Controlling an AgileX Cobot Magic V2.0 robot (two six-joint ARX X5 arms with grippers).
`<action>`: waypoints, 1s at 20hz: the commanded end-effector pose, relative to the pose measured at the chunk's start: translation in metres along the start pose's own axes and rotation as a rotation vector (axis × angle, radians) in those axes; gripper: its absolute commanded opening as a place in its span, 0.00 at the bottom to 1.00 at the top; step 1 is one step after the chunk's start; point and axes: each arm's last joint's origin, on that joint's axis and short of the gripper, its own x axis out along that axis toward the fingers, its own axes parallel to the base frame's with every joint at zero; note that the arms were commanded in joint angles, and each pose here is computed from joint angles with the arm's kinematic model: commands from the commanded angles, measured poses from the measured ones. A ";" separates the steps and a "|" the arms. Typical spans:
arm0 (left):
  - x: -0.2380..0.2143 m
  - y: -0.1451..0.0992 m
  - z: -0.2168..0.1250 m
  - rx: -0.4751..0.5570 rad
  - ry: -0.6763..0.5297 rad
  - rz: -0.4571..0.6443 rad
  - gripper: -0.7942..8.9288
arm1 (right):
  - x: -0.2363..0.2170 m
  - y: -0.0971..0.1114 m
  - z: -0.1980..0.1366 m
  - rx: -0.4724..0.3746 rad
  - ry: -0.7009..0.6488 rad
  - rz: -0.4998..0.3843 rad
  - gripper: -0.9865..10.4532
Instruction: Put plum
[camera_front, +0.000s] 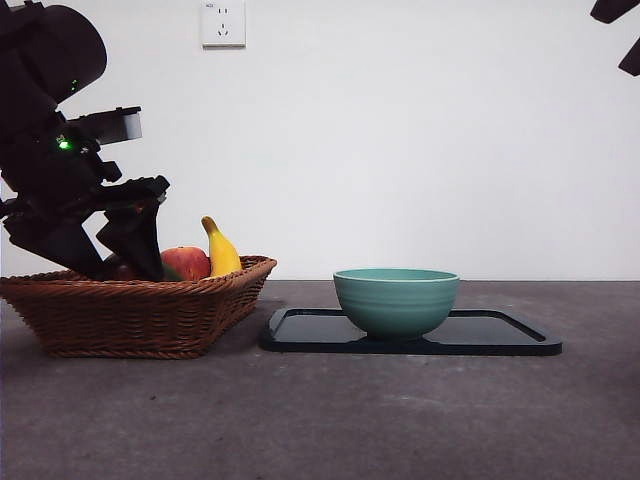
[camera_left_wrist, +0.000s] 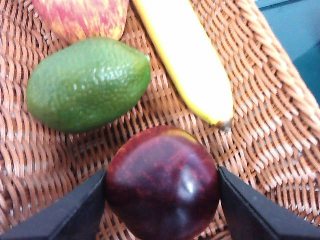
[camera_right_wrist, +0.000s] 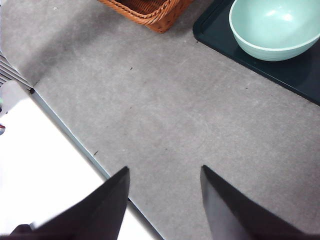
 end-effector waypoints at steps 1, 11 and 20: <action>0.006 0.000 -0.001 0.011 0.024 0.000 0.49 | 0.000 0.001 0.002 -0.006 -0.004 0.006 0.28; -0.033 -0.001 0.022 0.023 -0.122 0.021 0.51 | 0.000 0.001 0.002 -0.005 -0.005 0.006 0.28; -0.166 -0.027 0.012 0.039 -0.331 -0.376 0.50 | 0.000 0.002 0.010 -0.037 -0.084 0.009 0.28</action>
